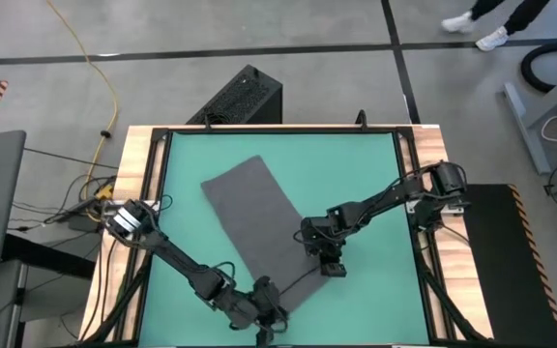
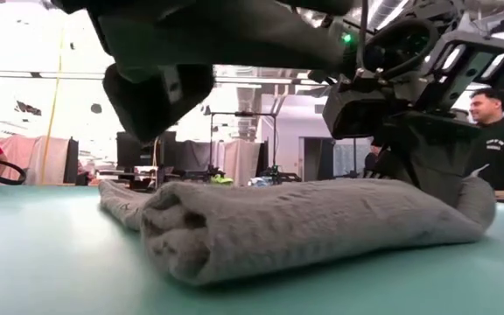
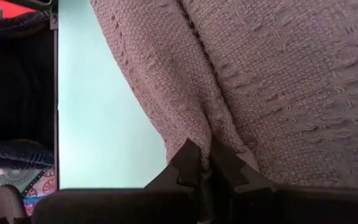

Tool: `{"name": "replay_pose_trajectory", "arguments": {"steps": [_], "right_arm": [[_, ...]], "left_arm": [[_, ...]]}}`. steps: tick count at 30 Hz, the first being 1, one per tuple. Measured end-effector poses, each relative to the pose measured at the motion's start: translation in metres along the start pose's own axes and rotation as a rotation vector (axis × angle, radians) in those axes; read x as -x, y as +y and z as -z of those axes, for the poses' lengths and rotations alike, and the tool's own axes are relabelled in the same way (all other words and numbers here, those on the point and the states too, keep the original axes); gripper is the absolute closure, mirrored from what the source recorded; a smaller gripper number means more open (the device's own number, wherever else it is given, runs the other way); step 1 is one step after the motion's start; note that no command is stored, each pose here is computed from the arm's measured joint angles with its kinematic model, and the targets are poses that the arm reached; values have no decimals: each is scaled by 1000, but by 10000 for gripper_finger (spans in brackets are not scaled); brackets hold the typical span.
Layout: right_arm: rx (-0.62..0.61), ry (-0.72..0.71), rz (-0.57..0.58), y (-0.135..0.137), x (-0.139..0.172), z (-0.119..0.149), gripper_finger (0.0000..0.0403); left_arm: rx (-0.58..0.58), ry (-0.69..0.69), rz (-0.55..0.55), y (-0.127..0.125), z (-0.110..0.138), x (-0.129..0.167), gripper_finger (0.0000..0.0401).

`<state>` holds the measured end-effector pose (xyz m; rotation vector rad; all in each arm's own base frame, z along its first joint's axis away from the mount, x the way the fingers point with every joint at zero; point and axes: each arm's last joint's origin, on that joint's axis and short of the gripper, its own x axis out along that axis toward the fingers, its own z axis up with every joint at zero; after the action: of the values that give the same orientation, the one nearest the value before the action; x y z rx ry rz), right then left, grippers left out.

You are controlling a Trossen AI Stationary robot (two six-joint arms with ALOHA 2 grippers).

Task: Roll towel into tight, uniform cylinder
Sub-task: Roll the gray towel

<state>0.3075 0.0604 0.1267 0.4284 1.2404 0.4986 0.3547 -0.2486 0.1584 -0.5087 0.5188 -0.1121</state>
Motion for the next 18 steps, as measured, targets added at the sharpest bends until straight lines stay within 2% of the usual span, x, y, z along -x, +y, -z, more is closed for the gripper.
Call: {"name": "replay_pose_trajectory", "arguments": {"steps": [3,6,9,14,18], "right_arm": [[-11,-13,5,-5,3,-2,369],[-22,-21,1,-9,6,-3,369],[-25,-25,2,-12,8,-3,364],[-3,-26,1,-13,8,-3,341],[-55,-27,0,-12,9,-4,316]], "left_arm": [[-83,65,-59,0,3,-12,316],[-137,129,-191,7,3,-13,291],[-154,115,-286,12,1,-11,279],[-175,173,-282,18,0,-12,281],[-136,222,-317,27,0,-12,296]]}}
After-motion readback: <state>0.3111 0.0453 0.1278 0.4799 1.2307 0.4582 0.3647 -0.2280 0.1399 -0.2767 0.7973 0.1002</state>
